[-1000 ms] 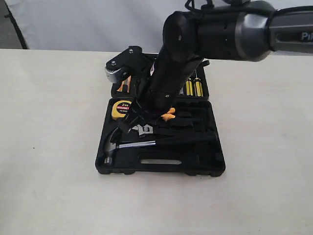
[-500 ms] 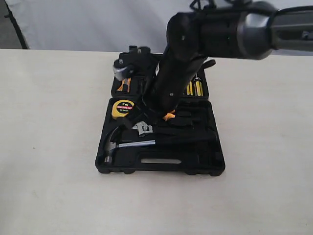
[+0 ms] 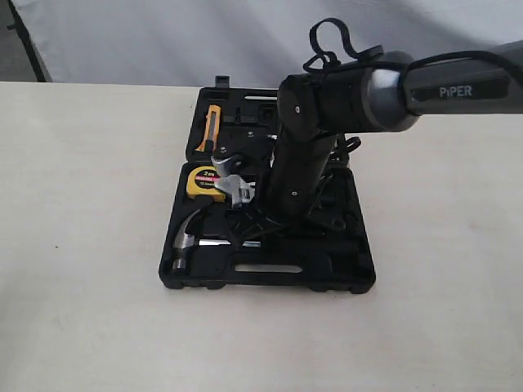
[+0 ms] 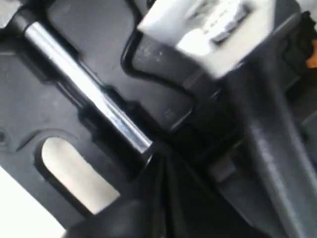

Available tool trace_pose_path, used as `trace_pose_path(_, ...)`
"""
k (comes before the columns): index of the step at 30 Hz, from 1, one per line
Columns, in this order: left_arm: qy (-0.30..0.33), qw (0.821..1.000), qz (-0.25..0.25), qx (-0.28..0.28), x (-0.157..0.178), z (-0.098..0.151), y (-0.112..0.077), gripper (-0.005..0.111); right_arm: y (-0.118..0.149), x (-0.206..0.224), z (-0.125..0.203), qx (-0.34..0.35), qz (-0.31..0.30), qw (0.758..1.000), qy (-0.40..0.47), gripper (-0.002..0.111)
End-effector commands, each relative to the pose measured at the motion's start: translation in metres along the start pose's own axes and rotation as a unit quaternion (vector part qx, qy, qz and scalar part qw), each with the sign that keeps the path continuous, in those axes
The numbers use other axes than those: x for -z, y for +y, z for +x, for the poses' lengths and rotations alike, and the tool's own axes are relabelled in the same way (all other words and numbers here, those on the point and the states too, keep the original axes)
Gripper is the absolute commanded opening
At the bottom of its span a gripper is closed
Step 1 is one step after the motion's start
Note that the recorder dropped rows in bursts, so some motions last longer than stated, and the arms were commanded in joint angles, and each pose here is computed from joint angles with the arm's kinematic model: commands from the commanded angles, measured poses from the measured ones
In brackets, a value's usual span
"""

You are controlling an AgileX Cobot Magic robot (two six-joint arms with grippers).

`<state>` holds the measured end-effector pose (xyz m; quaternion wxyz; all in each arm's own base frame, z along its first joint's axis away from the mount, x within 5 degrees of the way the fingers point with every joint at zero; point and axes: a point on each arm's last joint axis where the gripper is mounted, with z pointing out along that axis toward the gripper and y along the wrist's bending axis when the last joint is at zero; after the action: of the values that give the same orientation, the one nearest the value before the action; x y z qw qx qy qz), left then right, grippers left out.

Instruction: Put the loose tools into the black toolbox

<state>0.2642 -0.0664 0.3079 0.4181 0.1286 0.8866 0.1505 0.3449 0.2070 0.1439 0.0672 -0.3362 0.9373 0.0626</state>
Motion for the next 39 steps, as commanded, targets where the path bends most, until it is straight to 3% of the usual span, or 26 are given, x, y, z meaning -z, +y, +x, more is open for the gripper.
trace_pose_path(1, -0.003, 1.000, 0.007, 0.011, 0.001, 0.002, 0.000, 0.001, 0.000, 0.031, -0.008, 0.001, 0.008, 0.999, -0.041, 0.000)
trace_pose_path(5, -0.003, 1.000, 0.007, 0.011, 0.001, 0.002, 0.000, 0.001, 0.006, 0.086, -0.009, 0.007, 0.019, 0.994, -0.110, 0.000)
trace_pose_path(8, -0.003, 1.000, 0.007, 0.011, 0.001, 0.002, 0.000, 0.001, 0.008, 0.101, -0.008, 0.001, 0.018, 0.991, -0.133, 0.000)
trace_pose_path(14, -0.003, 1.000, 0.007, 0.011, 0.001, 0.002, 0.000, 0.001, 0.001, 0.043, -0.028, -0.022, 0.010, 0.988, -0.150, 0.000)
trace_pose_path(19, -0.003, 1.000, 0.007, 0.011, 0.001, 0.002, 0.000, 0.001, -0.005, -0.034, -0.025, -0.037, -0.004, 0.995, -0.088, 0.000)
trace_pose_path(21, -0.003, 1.000, 0.007, 0.011, 0.001, 0.002, 0.000, 0.001, -0.007, -0.038, -0.025, -0.039, -0.002, 0.995, -0.089, 0.000)
trace_pose_path(30, -0.003, 1.000, 0.007, 0.011, 0.001, 0.002, 0.000, 0.001, 0.003, 0.049, -0.026, -0.024, -0.002, 0.989, -0.146, 0.000)
trace_pose_path(33, -0.003, 1.000, 0.007, 0.011, 0.001, 0.002, 0.000, 0.001, 0.013, 0.087, 0.004, -0.043, -0.007, 0.987, -0.153, 0.000)
trace_pose_path(39, -0.003, 1.000, 0.007, 0.011, 0.001, 0.002, 0.000, 0.001, 0.006, 0.108, 0.088, -0.140, 0.032, 0.969, -0.202, 0.000)
